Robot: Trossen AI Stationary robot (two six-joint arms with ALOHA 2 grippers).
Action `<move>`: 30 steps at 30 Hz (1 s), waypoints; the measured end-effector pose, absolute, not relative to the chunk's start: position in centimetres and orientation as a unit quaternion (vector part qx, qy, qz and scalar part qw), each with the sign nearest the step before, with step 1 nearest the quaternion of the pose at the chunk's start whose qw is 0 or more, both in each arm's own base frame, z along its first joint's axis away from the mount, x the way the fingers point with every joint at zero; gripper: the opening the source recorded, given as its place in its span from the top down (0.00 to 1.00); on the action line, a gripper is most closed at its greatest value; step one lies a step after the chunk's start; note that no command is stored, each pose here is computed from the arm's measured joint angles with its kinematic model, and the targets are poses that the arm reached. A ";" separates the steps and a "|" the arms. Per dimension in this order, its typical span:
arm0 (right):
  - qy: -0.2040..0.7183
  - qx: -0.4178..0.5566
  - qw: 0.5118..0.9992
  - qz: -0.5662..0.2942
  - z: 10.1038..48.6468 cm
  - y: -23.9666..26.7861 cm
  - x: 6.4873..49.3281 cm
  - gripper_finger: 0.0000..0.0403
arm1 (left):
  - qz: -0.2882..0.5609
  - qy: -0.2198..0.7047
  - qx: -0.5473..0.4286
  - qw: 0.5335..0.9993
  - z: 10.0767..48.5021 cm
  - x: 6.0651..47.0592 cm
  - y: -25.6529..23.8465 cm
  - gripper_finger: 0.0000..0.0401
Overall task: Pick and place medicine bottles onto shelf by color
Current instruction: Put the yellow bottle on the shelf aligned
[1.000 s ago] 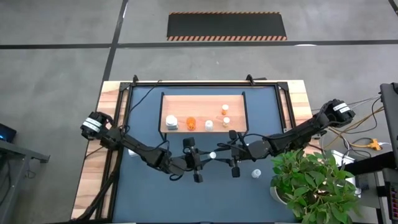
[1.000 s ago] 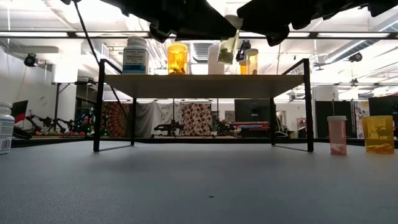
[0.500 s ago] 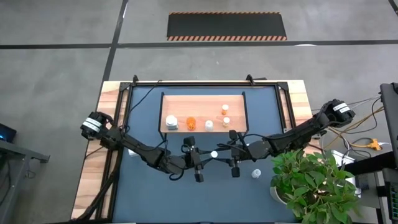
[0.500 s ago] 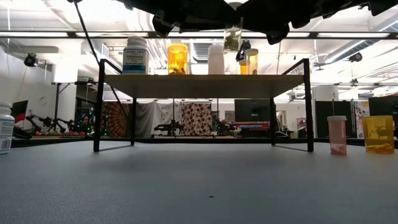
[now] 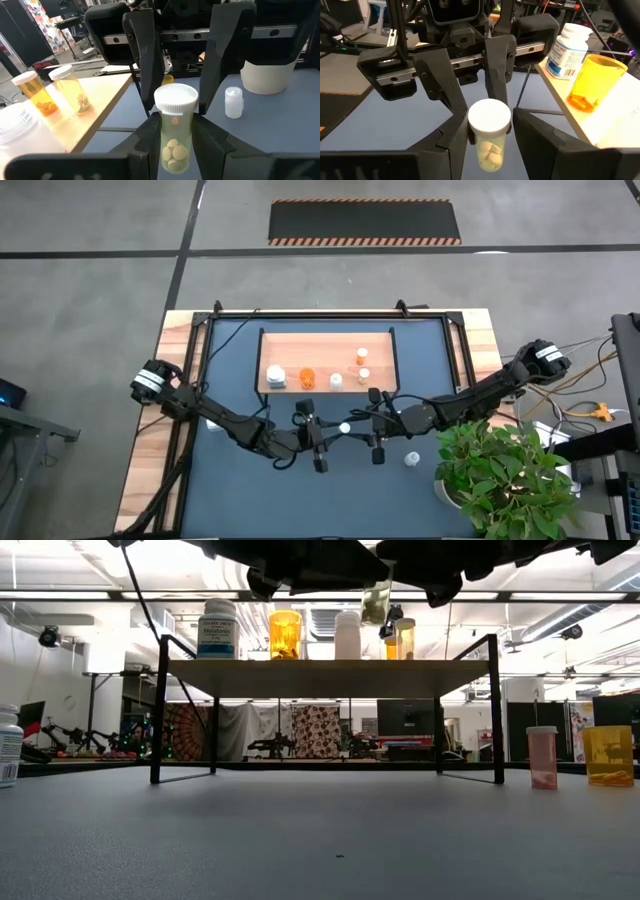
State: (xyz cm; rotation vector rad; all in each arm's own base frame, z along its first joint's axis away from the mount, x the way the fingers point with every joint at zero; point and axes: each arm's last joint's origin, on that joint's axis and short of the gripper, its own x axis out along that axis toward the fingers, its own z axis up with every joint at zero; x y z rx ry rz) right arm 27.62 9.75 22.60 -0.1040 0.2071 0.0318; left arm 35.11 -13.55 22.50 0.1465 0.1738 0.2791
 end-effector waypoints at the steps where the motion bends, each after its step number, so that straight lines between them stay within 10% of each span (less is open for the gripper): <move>1: 0.104 -0.053 0.993 0.016 22.6 9.7 27.6 0.65 | 0.139 0.087 0.073 0.984 22.5 35.1 -13.6 0.81; 30: 0.106 -0.056 0.993 0.016 22.6 9.7 27.6 0.76 | 0.134 0.092 0.086 0.983 22.5 35.1 -13.7 0.57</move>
